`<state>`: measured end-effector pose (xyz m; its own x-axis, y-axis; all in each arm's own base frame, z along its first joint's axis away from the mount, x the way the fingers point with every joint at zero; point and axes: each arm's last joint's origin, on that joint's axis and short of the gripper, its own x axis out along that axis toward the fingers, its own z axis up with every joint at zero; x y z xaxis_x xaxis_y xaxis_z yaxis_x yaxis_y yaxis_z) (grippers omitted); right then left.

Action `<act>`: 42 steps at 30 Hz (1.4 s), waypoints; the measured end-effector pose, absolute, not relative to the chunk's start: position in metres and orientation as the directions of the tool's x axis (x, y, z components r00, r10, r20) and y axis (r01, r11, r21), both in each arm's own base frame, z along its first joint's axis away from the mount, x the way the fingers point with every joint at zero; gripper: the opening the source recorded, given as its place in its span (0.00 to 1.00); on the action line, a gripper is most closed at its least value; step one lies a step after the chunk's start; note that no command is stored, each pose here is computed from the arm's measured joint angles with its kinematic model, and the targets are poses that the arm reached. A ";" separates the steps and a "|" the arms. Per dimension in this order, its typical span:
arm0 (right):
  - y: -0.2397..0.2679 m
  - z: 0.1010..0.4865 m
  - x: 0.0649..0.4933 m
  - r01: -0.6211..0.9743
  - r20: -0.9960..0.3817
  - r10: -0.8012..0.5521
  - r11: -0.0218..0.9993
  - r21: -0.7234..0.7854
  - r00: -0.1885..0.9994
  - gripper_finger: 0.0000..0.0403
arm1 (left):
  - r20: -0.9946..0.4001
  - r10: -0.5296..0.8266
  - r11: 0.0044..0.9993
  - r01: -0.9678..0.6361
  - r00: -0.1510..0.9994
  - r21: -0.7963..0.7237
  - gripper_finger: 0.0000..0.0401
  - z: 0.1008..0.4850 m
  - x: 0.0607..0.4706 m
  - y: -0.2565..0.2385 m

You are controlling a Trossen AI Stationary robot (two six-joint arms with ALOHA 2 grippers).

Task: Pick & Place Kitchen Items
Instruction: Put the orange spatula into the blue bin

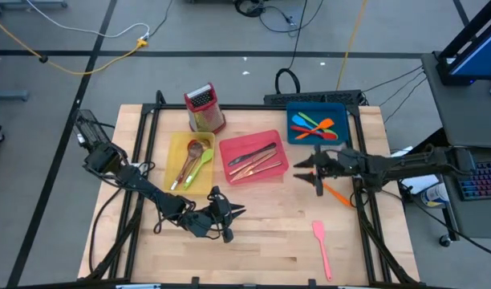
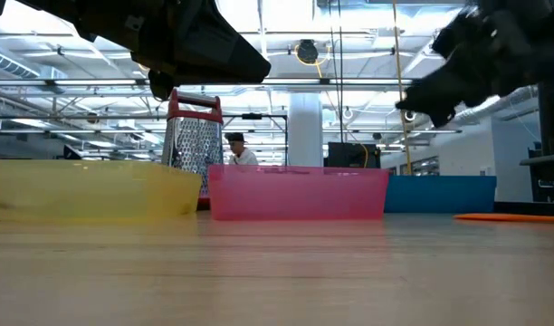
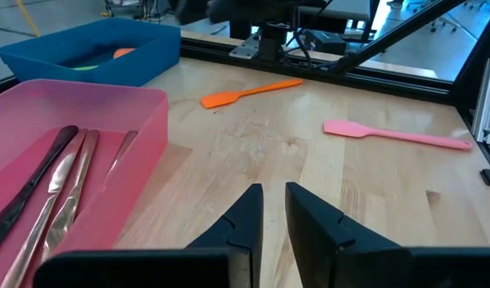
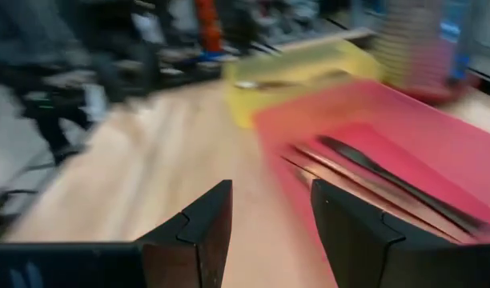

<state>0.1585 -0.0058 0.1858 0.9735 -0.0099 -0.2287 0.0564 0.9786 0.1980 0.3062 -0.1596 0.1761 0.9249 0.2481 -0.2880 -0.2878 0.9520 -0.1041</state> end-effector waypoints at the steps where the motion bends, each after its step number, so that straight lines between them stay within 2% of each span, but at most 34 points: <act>1: -0.001 0.188 0.159 0.020 -0.209 0.022 0.980 0.198 0.978 0.41 | -0.288 0.248 0.952 -0.288 0.925 -0.104 0.14 0.176 0.306 -0.160; 6: 0.022 0.194 0.159 -0.127 -0.146 0.157 0.973 0.195 0.977 0.41 | -0.288 0.248 0.952 -0.288 0.925 -0.104 0.14 0.176 0.306 -0.160; 22: 0.038 0.194 0.156 -0.138 -0.139 0.169 0.968 0.207 0.976 0.41 | -0.288 0.248 0.952 -0.288 0.925 -0.104 0.14 0.176 0.306 -0.160; 30: 0.037 0.188 0.155 -0.122 -0.200 0.164 0.971 0.207 0.966 0.41 | -0.288 0.248 0.952 -0.288 0.925 -0.104 0.14 0.176 0.306 -0.160; 42: 0.037 0.188 0.155 -0.116 -0.200 0.163 0.967 0.227 0.966 0.41 | -0.294 0.245 0.951 -0.288 0.924 -0.112 0.14 0.176 0.310 -0.153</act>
<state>0.1552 0.0373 0.1883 0.9661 0.1628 -0.2002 -0.1158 0.9669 0.2272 0.3099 -0.1533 0.1760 0.9240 0.2450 -0.2936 -0.2878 0.9511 -0.1121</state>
